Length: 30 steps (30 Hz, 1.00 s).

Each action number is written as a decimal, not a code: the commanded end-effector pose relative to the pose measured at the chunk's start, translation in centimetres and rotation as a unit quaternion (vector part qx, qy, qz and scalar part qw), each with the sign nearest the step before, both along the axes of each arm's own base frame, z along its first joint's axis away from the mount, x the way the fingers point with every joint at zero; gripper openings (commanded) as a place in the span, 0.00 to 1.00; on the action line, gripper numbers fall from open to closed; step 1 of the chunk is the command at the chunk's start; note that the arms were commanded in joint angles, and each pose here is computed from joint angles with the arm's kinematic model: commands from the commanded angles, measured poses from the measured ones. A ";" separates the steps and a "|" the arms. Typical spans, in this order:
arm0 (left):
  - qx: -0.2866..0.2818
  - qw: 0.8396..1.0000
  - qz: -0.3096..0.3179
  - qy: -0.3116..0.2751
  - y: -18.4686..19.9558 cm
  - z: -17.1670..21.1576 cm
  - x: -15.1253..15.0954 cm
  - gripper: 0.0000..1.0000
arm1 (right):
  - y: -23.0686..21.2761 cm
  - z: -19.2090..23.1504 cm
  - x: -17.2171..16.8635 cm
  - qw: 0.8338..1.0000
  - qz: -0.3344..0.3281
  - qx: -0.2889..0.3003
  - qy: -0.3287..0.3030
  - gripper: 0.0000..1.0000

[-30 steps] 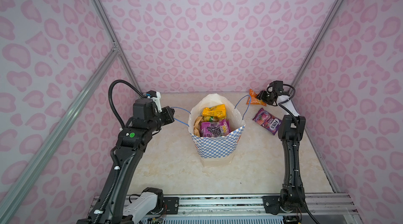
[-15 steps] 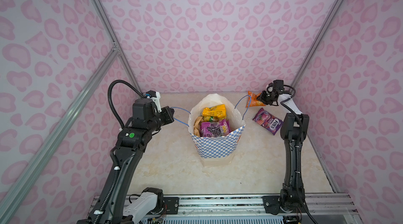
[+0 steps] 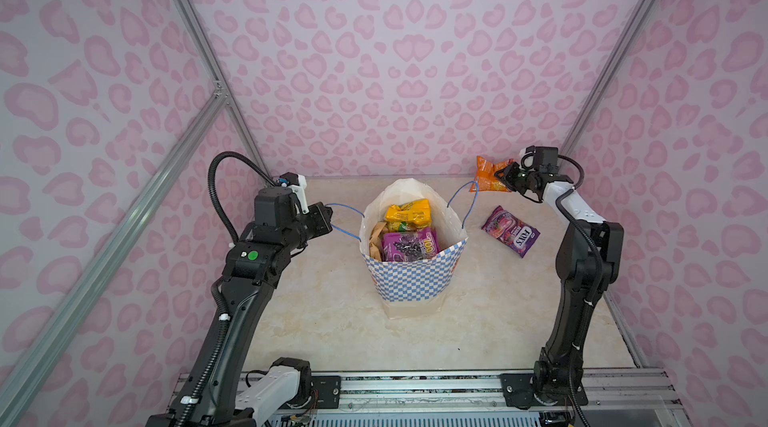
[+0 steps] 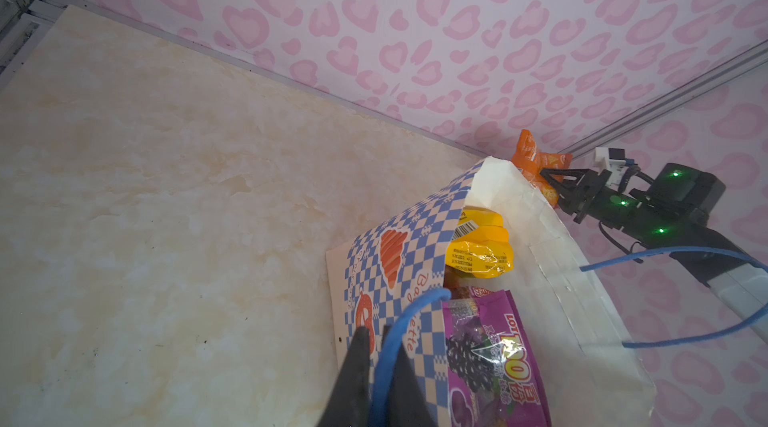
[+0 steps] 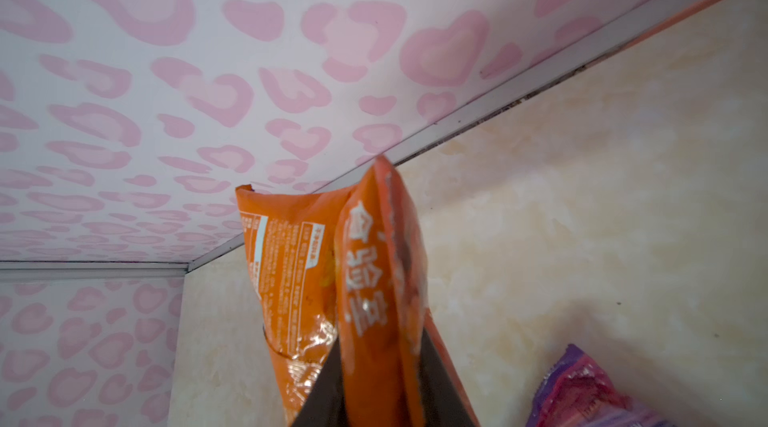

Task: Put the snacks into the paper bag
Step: 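Grasp the orange pack with the right gripper and lift, then carry the orange pack over the bag opening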

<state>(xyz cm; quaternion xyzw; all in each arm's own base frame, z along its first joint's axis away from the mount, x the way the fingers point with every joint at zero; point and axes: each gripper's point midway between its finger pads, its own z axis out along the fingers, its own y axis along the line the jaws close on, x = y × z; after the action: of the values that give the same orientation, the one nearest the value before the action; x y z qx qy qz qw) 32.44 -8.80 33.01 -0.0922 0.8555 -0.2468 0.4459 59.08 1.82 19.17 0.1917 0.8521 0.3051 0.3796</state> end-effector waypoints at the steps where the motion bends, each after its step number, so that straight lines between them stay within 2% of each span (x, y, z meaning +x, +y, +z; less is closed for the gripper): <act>1: -0.004 1.000 -0.011 -0.018 -0.4 0.7 0.5 0.11 | -0.2 4.1 -0.3 0.998 -0.022 0.010 -0.062 0.24; 8: -0.030 0.998 -0.045 -0.032 -1.7 1.5 0.1 0.03 | 0.9 11.3 -4.6 0.990 -0.032 0.018 -0.135 0.24; 13: -0.043 0.996 -0.061 -0.055 -2.2 2.7 -0.7 0.03 | 2.5 15.7 -8.3 0.983 -0.029 0.009 -0.180 0.24; 17: -0.046 0.994 -0.064 -0.080 -2.2 3.9 -1.5 0.03 | 4.4 20.8 -11.9 0.972 -0.018 -0.016 -0.233 0.24; 24: -0.053 0.990 -0.076 -0.106 -2.4 5.1 -2.5 0.03 | 11.2 28.1 -19.7 0.940 0.036 -0.085 -0.329 0.26; 27: -0.058 0.989 -0.084 -0.104 -2.7 5.0 -2.5 0.03 | 15.1 29.3 -23.3 0.924 0.084 -0.109 -0.357 0.26; 30: -0.061 0.989 -0.087 -0.104 -2.8 5.0 -2.4 0.03 | 18.5 29.8 -25.4 0.914 0.132 -0.123 -0.363 0.26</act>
<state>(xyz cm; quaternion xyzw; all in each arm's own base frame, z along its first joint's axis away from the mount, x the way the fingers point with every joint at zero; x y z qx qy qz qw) 29.56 -11.25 36.17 -0.0332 0.8158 -0.3299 0.4738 34.26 19.29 49.65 -0.0618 0.6905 0.3378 0.6366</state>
